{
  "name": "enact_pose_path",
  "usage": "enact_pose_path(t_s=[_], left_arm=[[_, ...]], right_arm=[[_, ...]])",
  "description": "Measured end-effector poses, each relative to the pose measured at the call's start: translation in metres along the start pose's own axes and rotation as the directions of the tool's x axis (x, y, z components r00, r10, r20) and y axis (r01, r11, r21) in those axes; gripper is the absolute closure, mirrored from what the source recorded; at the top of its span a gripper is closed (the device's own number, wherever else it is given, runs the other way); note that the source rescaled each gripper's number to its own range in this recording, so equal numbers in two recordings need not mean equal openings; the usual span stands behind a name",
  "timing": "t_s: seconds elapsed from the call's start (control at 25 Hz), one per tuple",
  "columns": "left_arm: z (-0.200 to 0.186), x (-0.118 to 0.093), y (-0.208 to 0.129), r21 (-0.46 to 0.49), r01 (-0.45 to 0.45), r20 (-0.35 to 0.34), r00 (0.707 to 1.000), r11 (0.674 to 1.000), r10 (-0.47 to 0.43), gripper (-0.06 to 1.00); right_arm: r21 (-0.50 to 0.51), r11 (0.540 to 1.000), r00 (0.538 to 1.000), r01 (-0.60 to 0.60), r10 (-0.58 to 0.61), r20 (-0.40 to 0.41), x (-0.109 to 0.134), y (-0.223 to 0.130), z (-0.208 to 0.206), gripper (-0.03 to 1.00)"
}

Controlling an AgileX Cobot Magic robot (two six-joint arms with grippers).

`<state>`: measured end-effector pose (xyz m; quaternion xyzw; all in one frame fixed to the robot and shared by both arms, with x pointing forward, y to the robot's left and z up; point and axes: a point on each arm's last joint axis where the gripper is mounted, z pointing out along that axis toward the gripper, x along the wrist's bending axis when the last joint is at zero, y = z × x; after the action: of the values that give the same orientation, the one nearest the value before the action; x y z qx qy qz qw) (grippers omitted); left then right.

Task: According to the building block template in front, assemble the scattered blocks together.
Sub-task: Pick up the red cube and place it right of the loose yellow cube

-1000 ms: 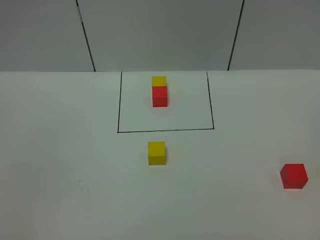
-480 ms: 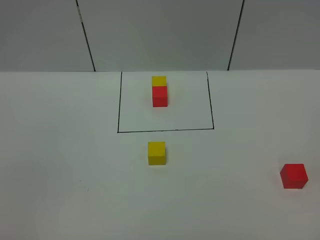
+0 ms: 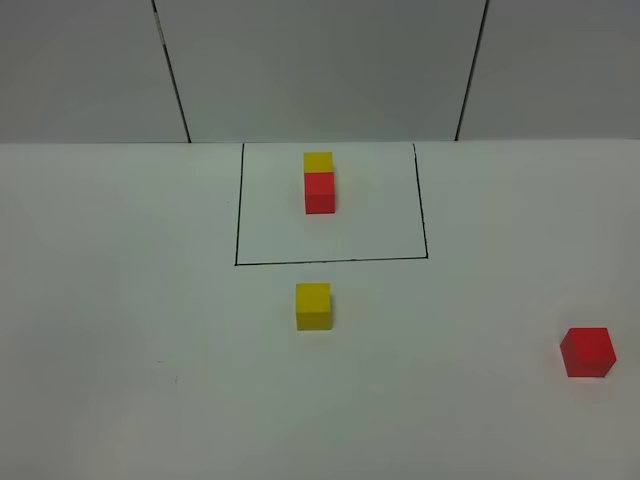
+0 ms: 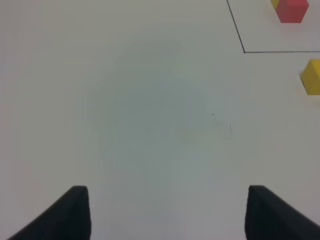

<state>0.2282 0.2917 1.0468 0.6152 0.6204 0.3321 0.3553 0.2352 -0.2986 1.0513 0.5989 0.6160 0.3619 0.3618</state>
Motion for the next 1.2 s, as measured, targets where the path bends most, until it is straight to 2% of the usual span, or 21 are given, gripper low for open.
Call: enact_pose_path(t_s=[0.44,0.6,0.72,0.92,1.2], left_arm=[[0.000,0.000,0.000,-0.001,0.001,0.000,1.000,1.000,-0.001,0.49],[0.000,0.000,0.000,-0.001,0.001,0.001,1.000,1.000,-0.001,0.49],[0.000,0.000,0.000,-0.001,0.001,0.001,1.000,1.000,-0.001,0.49],[0.000,0.000,0.000,0.000,0.001,0.001,1.000,1.000,-0.001,0.49],[0.000,0.000,0.000,0.000,0.001,0.001,1.000,1.000,-0.001,0.49]], right_arm=[[-0.001,1.000,1.000,-0.001,0.001,0.000,0.000,0.000,0.000,0.30],[0.019,1.000,0.999,-0.017,0.017,-0.027,0.002,0.001,0.002,0.30],[0.127,0.991,0.996,-0.032,0.042,-0.076,0.007,0.014,0.014,0.24],[0.343,0.939,0.982,-0.021,0.084,-0.170,0.016,0.050,0.062,0.14],[0.538,0.843,0.985,-0.006,0.099,-0.144,0.014,0.083,0.169,0.12]])
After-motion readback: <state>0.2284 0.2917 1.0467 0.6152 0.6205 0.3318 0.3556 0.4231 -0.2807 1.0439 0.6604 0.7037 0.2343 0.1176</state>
